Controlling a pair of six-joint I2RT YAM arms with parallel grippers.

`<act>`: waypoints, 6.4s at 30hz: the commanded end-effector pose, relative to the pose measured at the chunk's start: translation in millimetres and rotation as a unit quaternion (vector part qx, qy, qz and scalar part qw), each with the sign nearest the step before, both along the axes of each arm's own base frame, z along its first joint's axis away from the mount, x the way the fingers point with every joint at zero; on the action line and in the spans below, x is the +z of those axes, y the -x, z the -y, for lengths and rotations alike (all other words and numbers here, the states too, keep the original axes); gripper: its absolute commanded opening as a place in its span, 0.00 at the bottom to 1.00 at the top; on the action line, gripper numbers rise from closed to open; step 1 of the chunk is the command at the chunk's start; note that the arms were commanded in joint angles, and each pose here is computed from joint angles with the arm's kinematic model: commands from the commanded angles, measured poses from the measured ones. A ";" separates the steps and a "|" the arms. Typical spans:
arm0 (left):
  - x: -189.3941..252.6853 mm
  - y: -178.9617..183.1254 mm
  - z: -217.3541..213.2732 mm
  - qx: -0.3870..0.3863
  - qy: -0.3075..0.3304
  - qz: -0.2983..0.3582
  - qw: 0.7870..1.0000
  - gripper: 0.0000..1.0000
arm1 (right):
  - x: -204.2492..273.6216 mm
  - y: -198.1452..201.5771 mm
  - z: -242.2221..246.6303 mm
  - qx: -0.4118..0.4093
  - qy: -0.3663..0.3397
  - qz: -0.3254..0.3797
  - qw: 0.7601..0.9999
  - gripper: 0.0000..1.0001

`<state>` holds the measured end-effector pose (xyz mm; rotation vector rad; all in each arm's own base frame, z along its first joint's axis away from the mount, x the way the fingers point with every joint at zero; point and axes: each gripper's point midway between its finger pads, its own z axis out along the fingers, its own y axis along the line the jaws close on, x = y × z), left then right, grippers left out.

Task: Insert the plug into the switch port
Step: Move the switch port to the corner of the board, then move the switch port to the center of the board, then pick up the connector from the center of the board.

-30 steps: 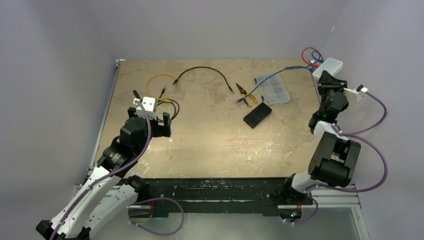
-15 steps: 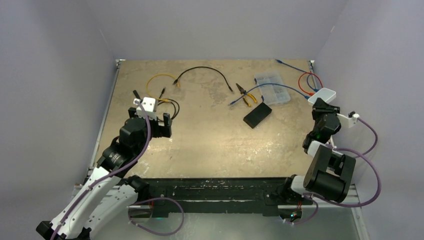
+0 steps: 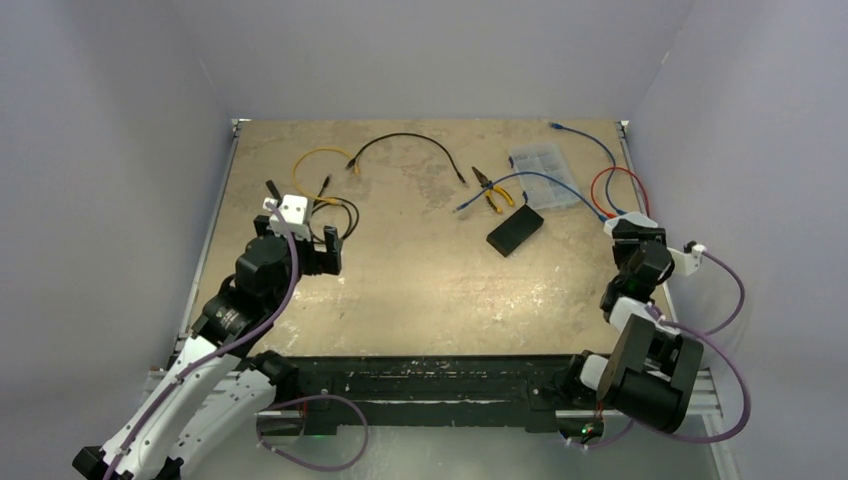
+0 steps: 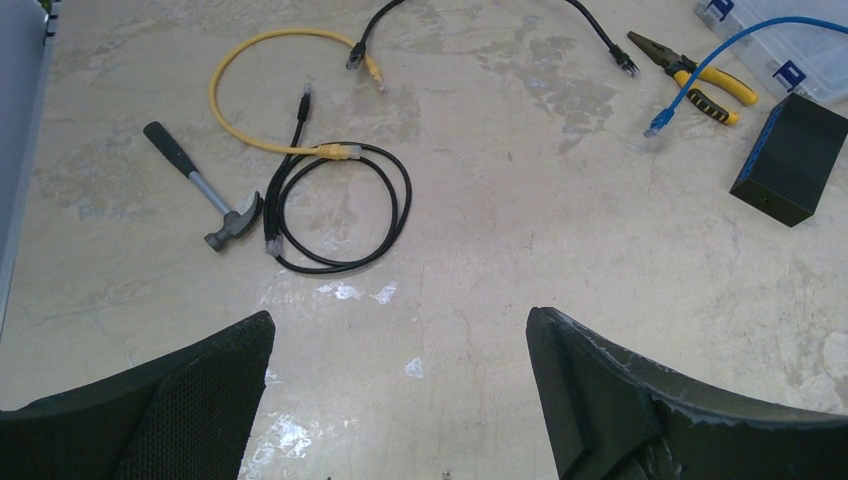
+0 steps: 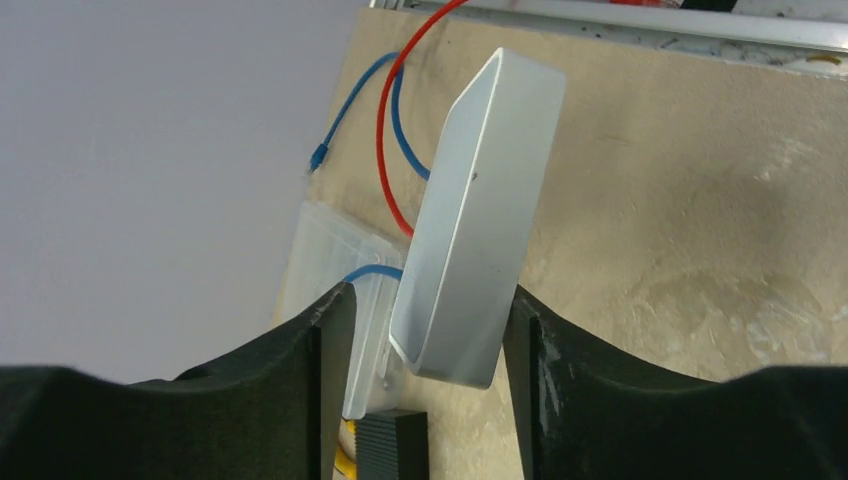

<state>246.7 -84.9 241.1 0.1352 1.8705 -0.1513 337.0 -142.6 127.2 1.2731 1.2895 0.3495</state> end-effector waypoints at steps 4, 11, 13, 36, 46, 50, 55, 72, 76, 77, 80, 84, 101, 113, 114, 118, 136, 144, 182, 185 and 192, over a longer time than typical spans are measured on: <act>7.8 -3.0 -2.3 0.007 0.007 0.018 1.000 0.95 | -0.3 15.9 4.8 -0.027 -0.003 -0.027 0.999 0.75; 6.9 -3.4 -4.3 0.012 0.006 0.017 1.000 0.95 | 3.9 28.7 10.0 -0.054 -0.009 -0.060 0.997 0.99; 6.3 -3.6 -5.0 0.014 0.005 0.016 1.000 0.96 | 4.7 32.1 11.8 -0.061 -0.007 -0.074 0.995 0.99; 4.9 -5.7 -11.0 0.027 0.001 0.014 1.000 0.96 | 78.9 -3.6 -36.6 0.117 0.193 -0.067 0.972 0.99; 6.1 -5.9 -20.2 0.050 -0.001 0.018 0.999 0.96 | 70.5 -29.5 -113.3 0.227 0.248 -0.106 0.936 0.99; 7.6 -6.1 -24.7 0.060 -0.001 0.022 0.998 0.96 | 42.6 -36.6 -136.3 0.271 0.260 -0.164 0.912 0.99; 5.3 -7.7 -26.0 0.064 -0.004 0.018 0.998 0.96 | 0.3 -42.6 -162.1 0.313 0.254 -0.221 0.888 0.99; 6.9 -7.4 -22.9 0.053 0.003 0.020 0.998 0.96 | -49.0 -74.9 -212.5 0.238 0.228 -0.316 0.890 0.99; 8.0 -6.8 -22.0 0.049 0.005 0.023 0.999 0.96 | -74.5 -76.1 -214.9 0.213 0.227 -0.367 0.877 0.99; 8.2 -6.8 -21.6 0.048 0.006 0.023 0.999 0.96 | -79.7 -75.5 -215.2 0.209 0.227 -0.377 0.873 0.99; 9.1 -6.0 -20.7 0.044 0.008 0.025 0.999 0.96 | -94.1 -68.2 -216.6 0.208 0.230 -0.403 0.861 0.98; 9.7 -5.7 -19.6 0.041 0.010 0.026 0.999 0.96 | -94.9 -52.9 -222.1 0.228 0.242 -0.407 0.851 0.82; 3.8 -8.2 -19.1 0.042 0.003 0.015 0.999 0.96 | -44.8 16.1 -371.0 0.641 0.379 -0.176 0.644 0.31; -6.6 -11.7 -20.8 0.050 -0.008 0.000 0.999 0.96 | -70.6 12.6 -437.2 0.719 0.468 -0.144 0.493 0.34; -7.2 -12.4 -20.6 0.051 -0.009 -0.002 0.999 0.96 | -71.2 10.5 -438.3 0.717 0.473 -0.144 0.491 0.36; -13.3 -15.1 -19.6 0.052 -0.014 -0.012 0.998 0.96 | -83.5 3.5 -425.9 0.702 0.495 -0.183 0.478 0.47; -60.8 -73.7 -15.1 0.103 0.028 -0.123 0.987 0.99 | 27.3 -12.1 -420.4 0.612 0.489 -0.079 0.616 0.95; -82.5 -153.9 -38.8 0.193 0.062 -0.147 0.968 0.90 | 76.8 7.1 -396.9 0.567 0.451 -0.025 0.689 0.95; -139.3 -262.6 -122.1 0.306 0.117 -0.147 0.933 0.39 | 63.3 3.3 -392.1 0.561 0.448 -0.061 0.693 0.94; -150.0 -268.5 -120.1 0.298 0.134 -0.160 0.932 0.40 | 62.7 3.0 -392.4 0.562 0.448 -0.062 0.693 0.94; -198.4 -276.7 -117.0 0.283 0.135 -0.215 0.925 0.41 | 59.2 2.5 -390.0 0.560 0.451 -0.071 0.691 0.94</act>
